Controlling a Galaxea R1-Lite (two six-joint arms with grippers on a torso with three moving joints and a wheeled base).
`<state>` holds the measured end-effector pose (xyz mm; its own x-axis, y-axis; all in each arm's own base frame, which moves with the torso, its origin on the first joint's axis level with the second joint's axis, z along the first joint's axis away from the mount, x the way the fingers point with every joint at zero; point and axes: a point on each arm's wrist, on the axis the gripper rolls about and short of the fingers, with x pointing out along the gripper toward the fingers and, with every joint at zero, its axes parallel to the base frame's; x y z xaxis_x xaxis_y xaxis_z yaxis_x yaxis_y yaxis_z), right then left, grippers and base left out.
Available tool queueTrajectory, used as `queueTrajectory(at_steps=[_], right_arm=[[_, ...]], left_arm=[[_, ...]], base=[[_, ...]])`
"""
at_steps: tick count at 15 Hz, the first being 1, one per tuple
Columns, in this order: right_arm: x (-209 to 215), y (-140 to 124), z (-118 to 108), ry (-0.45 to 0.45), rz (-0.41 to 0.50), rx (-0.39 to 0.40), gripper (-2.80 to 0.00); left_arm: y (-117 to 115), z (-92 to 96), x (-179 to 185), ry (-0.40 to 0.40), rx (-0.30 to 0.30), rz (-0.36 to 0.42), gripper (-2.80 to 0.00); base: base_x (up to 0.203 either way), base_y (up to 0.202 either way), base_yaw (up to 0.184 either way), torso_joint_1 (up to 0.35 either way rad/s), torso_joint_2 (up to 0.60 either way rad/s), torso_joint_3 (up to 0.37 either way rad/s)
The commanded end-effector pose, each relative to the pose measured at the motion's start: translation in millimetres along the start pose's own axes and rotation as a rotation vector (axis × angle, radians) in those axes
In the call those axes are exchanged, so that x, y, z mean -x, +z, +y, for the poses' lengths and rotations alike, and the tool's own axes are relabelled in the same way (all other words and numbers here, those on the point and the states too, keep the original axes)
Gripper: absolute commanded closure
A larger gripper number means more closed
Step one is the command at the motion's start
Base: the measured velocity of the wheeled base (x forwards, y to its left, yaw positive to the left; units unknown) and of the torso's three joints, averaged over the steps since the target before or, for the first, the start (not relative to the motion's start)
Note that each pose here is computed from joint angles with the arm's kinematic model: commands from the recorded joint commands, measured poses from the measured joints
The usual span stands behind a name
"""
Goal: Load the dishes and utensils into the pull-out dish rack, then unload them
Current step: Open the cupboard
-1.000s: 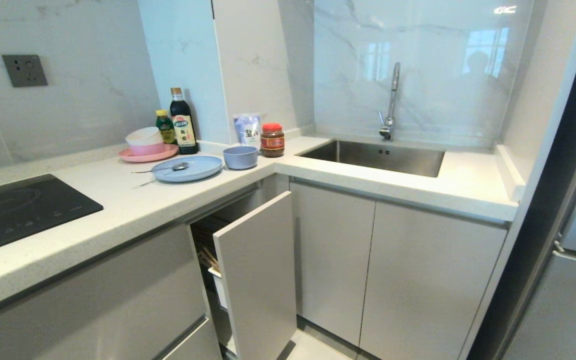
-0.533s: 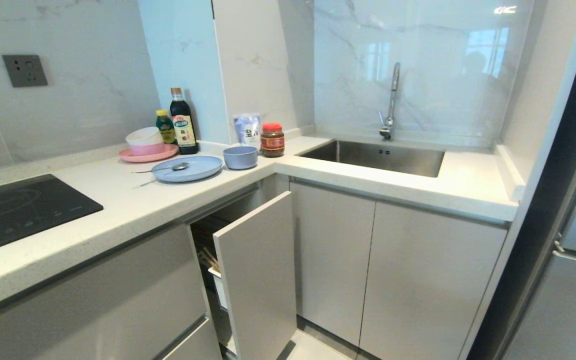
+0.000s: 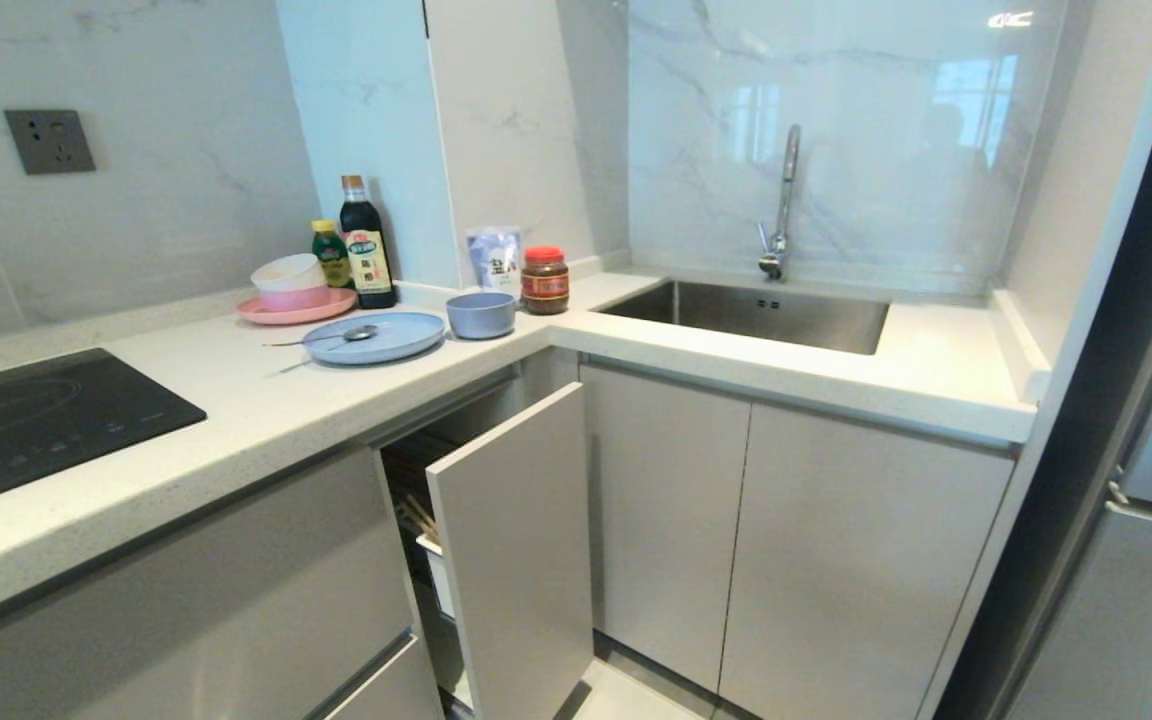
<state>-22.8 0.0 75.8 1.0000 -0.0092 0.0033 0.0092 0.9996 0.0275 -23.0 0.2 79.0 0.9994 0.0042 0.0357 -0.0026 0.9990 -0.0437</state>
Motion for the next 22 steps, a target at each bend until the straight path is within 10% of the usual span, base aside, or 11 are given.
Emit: queueTrajectory(at_steps=[1, 7, 15, 22], right_arm=[[0.2, -0.5, 0.0, 0.000, -0.003, 0.000, 0.00], [0.1, -0.5, 0.0, 0.000, -0.002, 0.000, 0.00], [0.2, -0.5, 0.0, 0.000, -0.003, 0.000, 0.00], [0.2, -0.5, 0.0, 0.000, -0.003, 0.000, 0.00]], left_arm=[[-4.6, 0.2, -1.2, -0.001, -0.042, 0.017, 0.00], [103.7, -3.3, 26.6, 0.053, -0.054, -0.173, 0.00], [282.4, -9.8, -61.3, 0.124, -0.063, -0.140, 0.00], [281.3, -29.1, -206.9, 0.015, 0.012, 0.118, 0.00]], base=[[0.000, 0.000, 0.000, 0.000, 0.00, 0.000], [0.000, 0.000, 0.000, 0.000, 0.00, 0.000], [0.000, 0.000, 0.000, 0.000, 0.00, 0.000], [0.000, 0.000, 0.000, 0.000, 0.00, 0.000]])
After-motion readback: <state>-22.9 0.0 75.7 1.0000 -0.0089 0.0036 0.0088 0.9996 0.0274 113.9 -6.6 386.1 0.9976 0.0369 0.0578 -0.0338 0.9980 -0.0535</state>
